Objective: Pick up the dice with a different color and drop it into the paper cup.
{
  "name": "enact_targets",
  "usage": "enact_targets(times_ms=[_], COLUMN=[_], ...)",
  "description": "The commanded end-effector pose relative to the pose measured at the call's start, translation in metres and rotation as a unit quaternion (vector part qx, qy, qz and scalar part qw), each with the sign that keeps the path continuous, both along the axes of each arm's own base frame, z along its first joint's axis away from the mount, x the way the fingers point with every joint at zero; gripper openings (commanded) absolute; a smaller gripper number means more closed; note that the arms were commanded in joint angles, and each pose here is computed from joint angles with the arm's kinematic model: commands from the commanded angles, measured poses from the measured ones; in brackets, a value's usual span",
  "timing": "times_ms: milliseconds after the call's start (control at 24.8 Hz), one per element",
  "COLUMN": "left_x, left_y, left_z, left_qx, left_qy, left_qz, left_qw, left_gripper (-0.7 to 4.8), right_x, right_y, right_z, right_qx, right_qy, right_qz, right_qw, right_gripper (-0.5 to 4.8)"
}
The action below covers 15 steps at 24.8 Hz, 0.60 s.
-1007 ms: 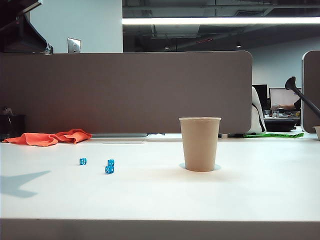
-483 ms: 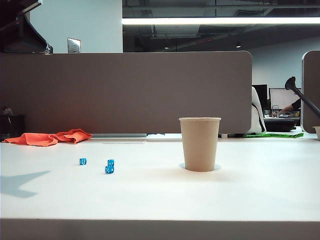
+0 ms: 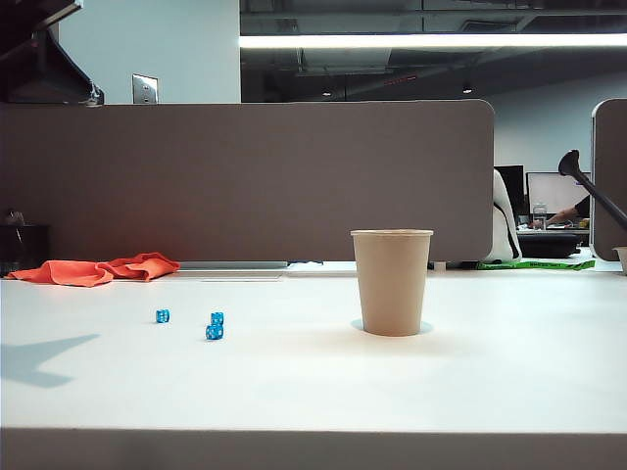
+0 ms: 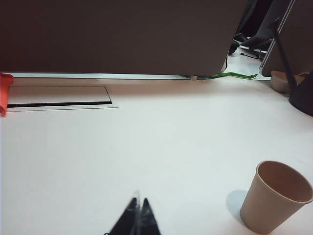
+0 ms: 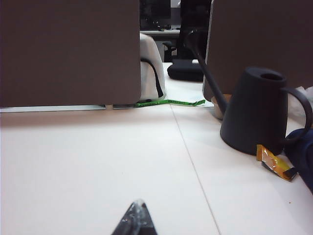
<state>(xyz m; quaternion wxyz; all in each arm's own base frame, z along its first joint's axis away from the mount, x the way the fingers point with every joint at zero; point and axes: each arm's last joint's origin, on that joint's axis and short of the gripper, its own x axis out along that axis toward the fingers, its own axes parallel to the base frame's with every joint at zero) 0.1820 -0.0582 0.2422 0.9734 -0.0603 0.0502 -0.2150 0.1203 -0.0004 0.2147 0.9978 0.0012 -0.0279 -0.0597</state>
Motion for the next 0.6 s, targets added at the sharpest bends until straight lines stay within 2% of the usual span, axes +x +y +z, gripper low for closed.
enact_targets(times_ms=[40,201,362,604], left_x=[0.0001,0.0001,0.0002,0.0002], left_y=[-0.0001,-0.0001,-0.0001,-0.0001], left_z=[0.0037,0.0037,0.0037,0.0037], left_qx=[-0.005,-0.005,-0.004,-0.004], left_qy=[-0.011,-0.011,-0.011,-0.011], left_qz=[0.000,0.000,0.000,0.000], left_qw=[1.000,1.000,1.000,1.000], left_gripper=[-0.06,-0.06,-0.06,-0.06], right_x=[-0.0022,-0.0025,-0.0025,-0.0027], right_y=[0.0008,0.0017,0.0029,0.0025], right_z=[-0.0033,-0.0110,-0.0104,-0.0103], right_qx=[-0.002,-0.008,-0.056,-0.058], right_qy=[-0.035,-0.028,-0.030,-0.032], right_qz=[0.013,0.030,0.046,0.076], right_qw=[0.999,0.999,0.997,0.995], right_gripper=[-0.02,-0.02,-0.02,-0.02])
